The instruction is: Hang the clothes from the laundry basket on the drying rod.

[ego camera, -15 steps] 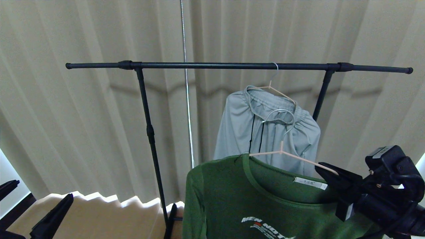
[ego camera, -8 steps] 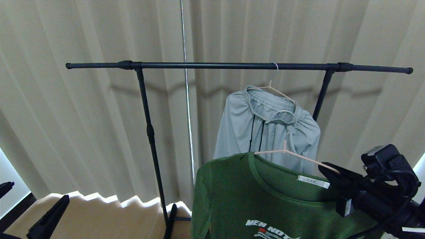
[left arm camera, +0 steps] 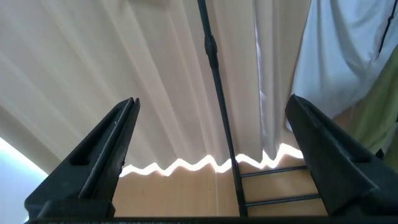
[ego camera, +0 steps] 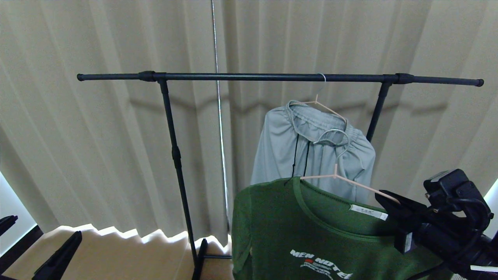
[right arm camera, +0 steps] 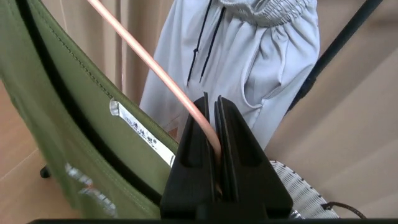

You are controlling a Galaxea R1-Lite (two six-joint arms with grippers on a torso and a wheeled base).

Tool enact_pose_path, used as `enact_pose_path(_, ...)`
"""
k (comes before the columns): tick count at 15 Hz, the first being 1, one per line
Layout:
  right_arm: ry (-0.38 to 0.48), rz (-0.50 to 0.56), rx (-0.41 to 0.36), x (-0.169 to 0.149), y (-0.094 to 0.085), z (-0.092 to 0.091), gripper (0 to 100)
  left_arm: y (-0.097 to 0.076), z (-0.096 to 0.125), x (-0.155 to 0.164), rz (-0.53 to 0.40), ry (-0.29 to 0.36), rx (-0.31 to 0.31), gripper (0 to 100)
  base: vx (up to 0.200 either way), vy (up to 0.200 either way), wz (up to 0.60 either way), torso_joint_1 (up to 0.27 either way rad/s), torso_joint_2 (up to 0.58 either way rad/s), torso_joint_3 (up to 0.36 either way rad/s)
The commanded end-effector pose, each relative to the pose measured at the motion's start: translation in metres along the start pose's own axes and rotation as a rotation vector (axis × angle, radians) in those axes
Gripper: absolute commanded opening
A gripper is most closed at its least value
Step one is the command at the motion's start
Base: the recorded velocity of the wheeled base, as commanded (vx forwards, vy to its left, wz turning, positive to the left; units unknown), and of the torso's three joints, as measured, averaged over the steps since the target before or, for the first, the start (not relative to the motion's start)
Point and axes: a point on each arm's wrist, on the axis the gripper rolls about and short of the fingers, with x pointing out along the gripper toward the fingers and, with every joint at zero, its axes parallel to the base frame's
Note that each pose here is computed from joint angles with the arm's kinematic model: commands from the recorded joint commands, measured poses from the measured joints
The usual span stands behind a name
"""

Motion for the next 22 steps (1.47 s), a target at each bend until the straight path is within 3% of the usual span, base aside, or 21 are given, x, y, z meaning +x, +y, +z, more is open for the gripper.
enact_pose_path(1,0.003,0.001,-0.001,0.000,0.000,-0.001,0,0.000,-0.001,0.000,-0.001,0.004,0.000,100,0.200,0.000,0.00,-0.002,0.00,-0.007)
enact_pose_path(11,0.004,0.001,-0.003,-0.001,0.000,-0.001,0,-0.001,-0.004,0.000,-0.003,0.013,0.005,100,0.200,0.000,0.00,0.004,0.00,0.003)
enact_pose_path(17,-0.004,-0.020,0.000,-0.001,0.001,0.000,0,-0.002,-0.007,-0.001,-0.007,0.026,0.029,100,0.000,0.000,0.00,0.000,0.00,0.000)
enact_pose_path(22,-0.116,-0.025,0.017,0.024,0.004,0.038,0,0.000,-0.003,-0.005,0.004,-0.014,0.033,100,0.000,0.000,0.00,0.000,0.00,0.000)
